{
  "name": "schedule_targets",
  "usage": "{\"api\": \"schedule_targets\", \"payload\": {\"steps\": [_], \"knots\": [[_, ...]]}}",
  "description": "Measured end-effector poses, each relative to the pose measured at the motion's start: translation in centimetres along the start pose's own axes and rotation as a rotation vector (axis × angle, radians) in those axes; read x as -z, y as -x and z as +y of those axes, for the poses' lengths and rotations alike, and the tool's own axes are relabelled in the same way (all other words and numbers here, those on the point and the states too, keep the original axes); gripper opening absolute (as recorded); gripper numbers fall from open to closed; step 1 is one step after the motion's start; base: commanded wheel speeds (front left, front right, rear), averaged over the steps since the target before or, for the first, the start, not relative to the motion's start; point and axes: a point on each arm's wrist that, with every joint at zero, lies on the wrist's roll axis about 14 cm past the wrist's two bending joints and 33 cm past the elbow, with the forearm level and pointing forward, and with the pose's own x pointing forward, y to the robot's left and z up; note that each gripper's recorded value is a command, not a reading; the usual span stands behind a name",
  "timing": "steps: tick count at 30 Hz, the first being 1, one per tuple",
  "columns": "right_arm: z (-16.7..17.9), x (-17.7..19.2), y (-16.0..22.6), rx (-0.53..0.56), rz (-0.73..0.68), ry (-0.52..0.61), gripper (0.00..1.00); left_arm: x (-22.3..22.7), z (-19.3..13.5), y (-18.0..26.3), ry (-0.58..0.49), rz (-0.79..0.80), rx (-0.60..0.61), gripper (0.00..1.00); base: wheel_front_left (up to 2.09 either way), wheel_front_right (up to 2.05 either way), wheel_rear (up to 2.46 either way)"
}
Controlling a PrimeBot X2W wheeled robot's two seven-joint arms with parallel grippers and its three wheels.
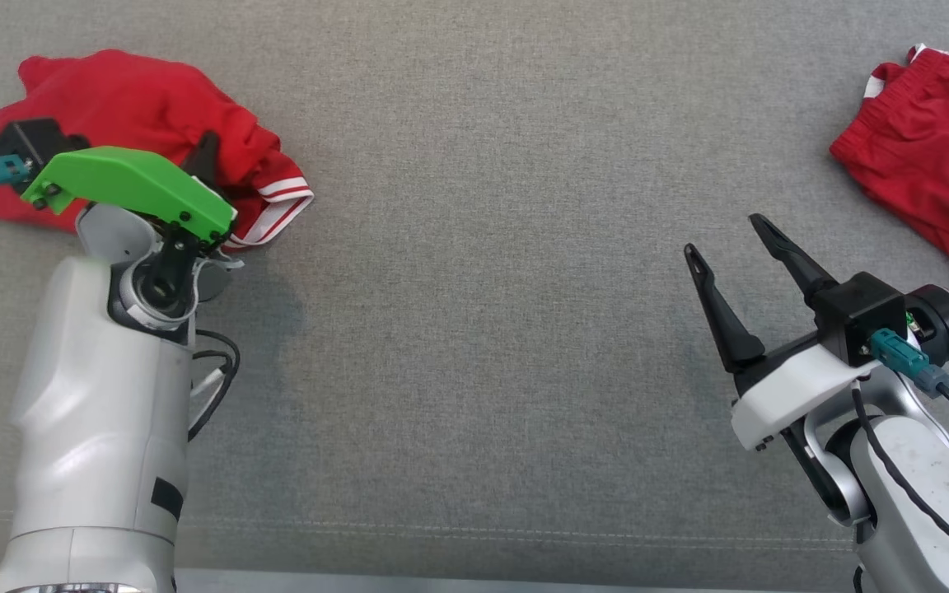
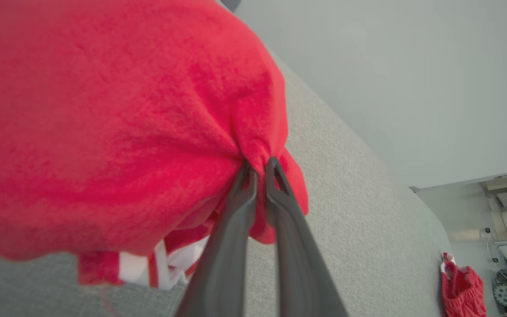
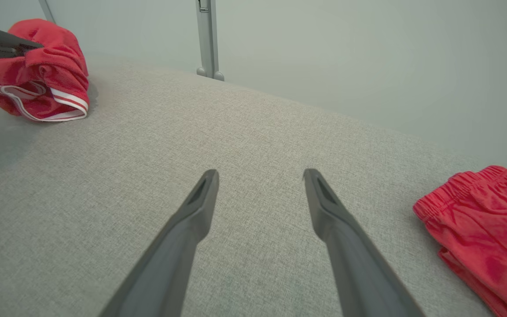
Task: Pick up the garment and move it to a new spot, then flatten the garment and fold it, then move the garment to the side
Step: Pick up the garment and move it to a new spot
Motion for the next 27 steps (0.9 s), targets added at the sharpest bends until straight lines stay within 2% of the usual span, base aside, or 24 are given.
{"api": "schedule_targets", "payload": {"steps": [9,12,20,23,27], "knots": [[-0.2,-0.8,0.9,0.049,-0.035,-0.052,1.00,6.2,-6.8,-0.4,-0.209,0.183,0.238,0.00,0.00,0.00,0.00],[-0.9,-0.5,1.5,0.084,-0.036,-0.066,1.00,9.9,-10.1,0.5,-0.246,0.292,0.365,0.00,0.00,0.00,0.00],[-3.0,0.4,3.6,0.190,-0.026,-0.088,1.00,23.4,-14.8,8.3,-0.252,0.662,0.632,0.00,0.00,0.00,0.00],[-3.7,0.6,4.5,0.230,-0.025,-0.097,1.00,26.3,-16.3,11.5,-0.290,0.744,0.727,0.00,0.00,0.00,0.00],[-4.5,0.7,5.5,0.265,-0.028,-0.092,1.00,28.4,-16.7,14.2,-0.297,0.813,0.777,0.00,0.00,0.00,0.00]]}}
